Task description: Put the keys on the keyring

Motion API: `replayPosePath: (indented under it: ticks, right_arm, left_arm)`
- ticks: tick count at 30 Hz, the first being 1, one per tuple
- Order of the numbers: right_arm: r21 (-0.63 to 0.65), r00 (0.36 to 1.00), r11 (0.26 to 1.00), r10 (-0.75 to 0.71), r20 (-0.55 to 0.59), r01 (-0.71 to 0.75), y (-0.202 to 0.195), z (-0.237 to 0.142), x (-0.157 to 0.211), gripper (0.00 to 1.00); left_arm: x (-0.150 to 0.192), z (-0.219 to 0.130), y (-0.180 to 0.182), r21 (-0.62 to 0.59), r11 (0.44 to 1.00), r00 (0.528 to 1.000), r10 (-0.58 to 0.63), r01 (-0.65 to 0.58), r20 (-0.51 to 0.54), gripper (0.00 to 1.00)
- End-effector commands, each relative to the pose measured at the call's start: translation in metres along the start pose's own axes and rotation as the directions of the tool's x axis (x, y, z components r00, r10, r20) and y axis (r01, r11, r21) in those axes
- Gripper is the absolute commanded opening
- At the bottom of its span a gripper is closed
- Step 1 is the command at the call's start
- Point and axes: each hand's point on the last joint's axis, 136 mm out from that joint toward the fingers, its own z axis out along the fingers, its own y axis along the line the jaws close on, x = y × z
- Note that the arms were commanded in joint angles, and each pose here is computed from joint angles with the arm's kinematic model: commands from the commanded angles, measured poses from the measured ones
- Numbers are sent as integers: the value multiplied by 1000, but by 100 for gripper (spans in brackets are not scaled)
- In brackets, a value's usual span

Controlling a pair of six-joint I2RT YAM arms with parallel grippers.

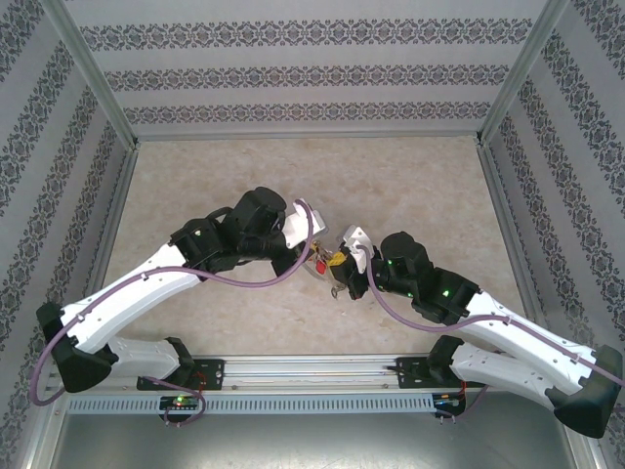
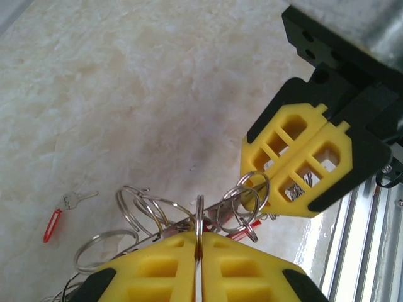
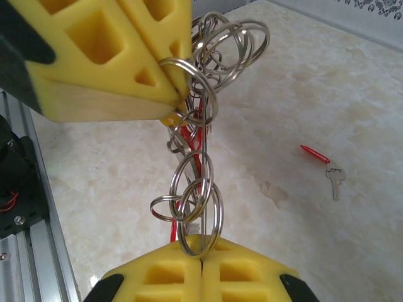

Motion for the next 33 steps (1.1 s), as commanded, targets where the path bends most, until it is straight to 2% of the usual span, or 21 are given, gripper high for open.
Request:
replayPosePath:
  ticks: [1, 5, 9, 15, 21, 25, 31, 33]
  right_arm:
    - [-20, 996, 1000, -4, 84, 6, 5, -5, -27, 0]
    - [-11, 996, 1000, -6, 84, 7, 3, -7, -24, 0]
    - [-4, 997, 1000, -8, 80, 8, 2, -7, -22, 0]
    - [-10, 996, 1000, -9, 83, 10, 3, -5, -23, 0]
    - [-3, 997, 1000, -9, 81, 9, 2, -7, -20, 0]
    - [6, 997, 1000, -8, 81, 7, 0, -8, -20, 0]
    - [9, 996, 1000, -5, 84, 4, -1, -7, -21, 0]
    - [16, 997, 1000, -2, 83, 1, -2, -7, -21, 0]
  left_arm:
    - [-24, -1, 2, -26, 999, 997, 44, -42, 69, 7]
    - [-30, -5, 0, -16, 999, 995, 47, -46, 93, 3]
    - [-28, -10, 12, -86, 995, 996, 53, -47, 69, 0]
    - [-27, -16, 30, -191, 980, 998, 56, -48, 40, 0]
    - [-31, -27, 33, -214, 976, 996, 62, -48, 63, 0]
    - [-33, -34, 23, -171, 984, 994, 67, -51, 87, 0]
    - [-38, -41, -5, -19, 999, 986, 50, -48, 160, 0]
    - [-42, -45, -9, -3, 999, 981, 44, -45, 191, 0]
